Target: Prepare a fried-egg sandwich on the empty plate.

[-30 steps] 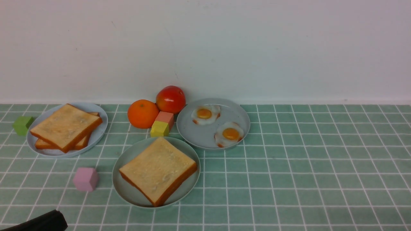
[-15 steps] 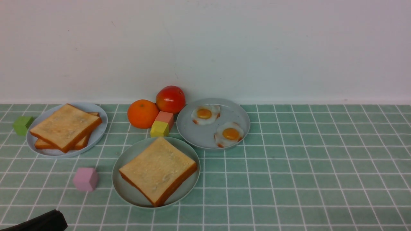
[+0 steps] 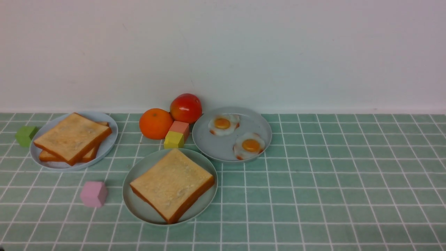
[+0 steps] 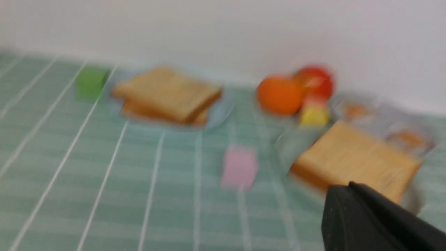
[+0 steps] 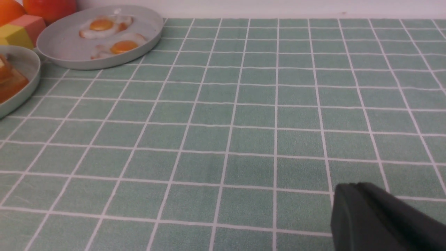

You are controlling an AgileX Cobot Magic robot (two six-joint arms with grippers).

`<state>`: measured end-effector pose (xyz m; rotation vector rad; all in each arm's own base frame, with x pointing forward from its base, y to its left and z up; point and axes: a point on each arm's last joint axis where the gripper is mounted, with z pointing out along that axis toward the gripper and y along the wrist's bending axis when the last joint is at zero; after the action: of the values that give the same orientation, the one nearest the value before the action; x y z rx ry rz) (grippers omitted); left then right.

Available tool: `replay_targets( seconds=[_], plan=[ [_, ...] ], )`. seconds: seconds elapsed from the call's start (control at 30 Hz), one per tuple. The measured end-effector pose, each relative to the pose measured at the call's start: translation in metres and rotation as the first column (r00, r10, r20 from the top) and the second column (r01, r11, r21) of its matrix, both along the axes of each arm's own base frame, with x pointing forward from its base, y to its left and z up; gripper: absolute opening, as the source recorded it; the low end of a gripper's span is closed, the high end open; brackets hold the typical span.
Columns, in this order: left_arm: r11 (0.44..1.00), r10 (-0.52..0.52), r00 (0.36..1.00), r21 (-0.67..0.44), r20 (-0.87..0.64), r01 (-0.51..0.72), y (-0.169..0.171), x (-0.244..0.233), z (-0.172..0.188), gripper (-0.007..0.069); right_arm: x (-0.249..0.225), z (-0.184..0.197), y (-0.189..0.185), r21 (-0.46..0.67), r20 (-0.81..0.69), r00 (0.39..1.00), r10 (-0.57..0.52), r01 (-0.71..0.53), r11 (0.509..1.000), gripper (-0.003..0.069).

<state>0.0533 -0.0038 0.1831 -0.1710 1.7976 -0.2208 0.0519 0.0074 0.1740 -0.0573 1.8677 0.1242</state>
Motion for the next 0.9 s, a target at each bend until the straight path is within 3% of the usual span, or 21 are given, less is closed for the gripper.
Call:
replay_targets(
  seconds=[0.07, 0.23, 0.9],
  plan=[
    [0.999, 0.019, 0.997, -0.038, -0.072, -0.022, 0.0004, -0.0007, -0.0117, -0.0013, 0.0000, 0.0000, 0.0000, 0.000, 0.000, 1.000, 0.000, 0.000, 1.000, 0.0014],
    [0.995, 0.033, 0.996, -0.086, -0.088, -0.041, 0.0006, -0.0008, -0.0138, -0.0013, 0.0000, 0.0000, 0.0000, 0.000, 0.000, 1.000, 0.000, 0.000, 1.000, 0.0018],
    [0.995, 0.035, 0.996, -0.091, -0.087, -0.043, 0.0006, -0.0008, -0.0136, -0.0013, 0.0000, 0.0000, 0.0000, 0.000, 0.000, 1.000, 0.000, 0.000, 1.000, 0.0043]
  ],
)
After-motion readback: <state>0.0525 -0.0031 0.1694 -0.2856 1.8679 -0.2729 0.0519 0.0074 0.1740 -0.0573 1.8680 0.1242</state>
